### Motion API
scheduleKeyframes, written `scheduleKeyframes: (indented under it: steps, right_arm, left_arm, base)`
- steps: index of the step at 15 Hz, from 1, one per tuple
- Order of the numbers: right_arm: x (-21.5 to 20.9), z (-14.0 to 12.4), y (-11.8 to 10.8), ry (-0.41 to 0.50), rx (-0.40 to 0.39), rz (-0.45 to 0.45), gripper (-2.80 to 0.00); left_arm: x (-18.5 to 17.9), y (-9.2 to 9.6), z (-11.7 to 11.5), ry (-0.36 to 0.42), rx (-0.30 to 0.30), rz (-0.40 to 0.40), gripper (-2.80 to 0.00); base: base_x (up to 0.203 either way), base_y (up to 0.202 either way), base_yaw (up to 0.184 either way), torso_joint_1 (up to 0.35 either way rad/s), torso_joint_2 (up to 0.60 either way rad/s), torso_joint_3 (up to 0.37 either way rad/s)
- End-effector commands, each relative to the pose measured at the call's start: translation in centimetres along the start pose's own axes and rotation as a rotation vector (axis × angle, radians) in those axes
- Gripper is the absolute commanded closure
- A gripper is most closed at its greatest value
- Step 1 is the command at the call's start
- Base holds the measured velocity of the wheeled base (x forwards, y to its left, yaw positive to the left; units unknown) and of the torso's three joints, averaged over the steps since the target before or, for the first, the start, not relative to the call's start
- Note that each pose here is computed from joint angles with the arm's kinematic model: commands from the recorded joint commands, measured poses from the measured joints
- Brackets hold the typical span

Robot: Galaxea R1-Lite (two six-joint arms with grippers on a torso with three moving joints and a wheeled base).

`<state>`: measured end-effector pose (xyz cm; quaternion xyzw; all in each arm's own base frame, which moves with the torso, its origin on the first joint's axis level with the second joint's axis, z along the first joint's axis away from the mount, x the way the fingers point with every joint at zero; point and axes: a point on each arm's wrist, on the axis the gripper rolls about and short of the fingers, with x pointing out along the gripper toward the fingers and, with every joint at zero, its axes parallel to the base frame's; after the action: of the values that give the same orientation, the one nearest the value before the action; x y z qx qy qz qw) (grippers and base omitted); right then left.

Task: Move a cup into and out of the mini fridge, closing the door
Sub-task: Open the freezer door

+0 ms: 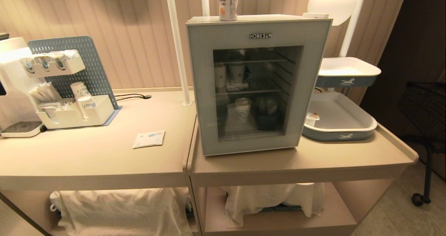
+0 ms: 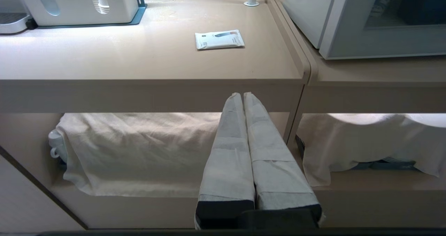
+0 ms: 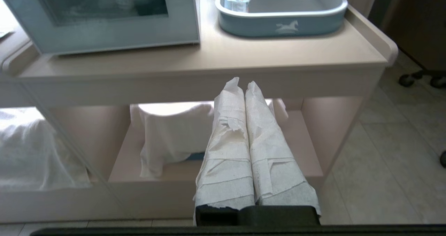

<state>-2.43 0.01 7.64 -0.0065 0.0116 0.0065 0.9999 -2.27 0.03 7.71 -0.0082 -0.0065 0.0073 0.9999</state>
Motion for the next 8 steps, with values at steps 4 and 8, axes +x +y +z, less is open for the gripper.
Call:
scheduleKeyframes:
  steps: [4, 8]
  right_arm:
    - [0.02, -0.02, 0.00, 0.003, -0.001, 0.001, 0.00]
    - [0.02, -0.02, 0.00, 0.003, -0.001, 0.000, 0.00]
  left_arm:
    - [0.01, 0.00, -0.02, -0.001, 0.000, 0.001, 0.00]
    - [0.01, 0.00, -0.02, -0.001, 0.001, 0.002, 0.00]
  base:
    - [0.187, 0.000, -0.002, 0.002, 0.00, 0.002]
    - [0.024, 0.000, -0.001, 0.002, 0.00, -0.002]
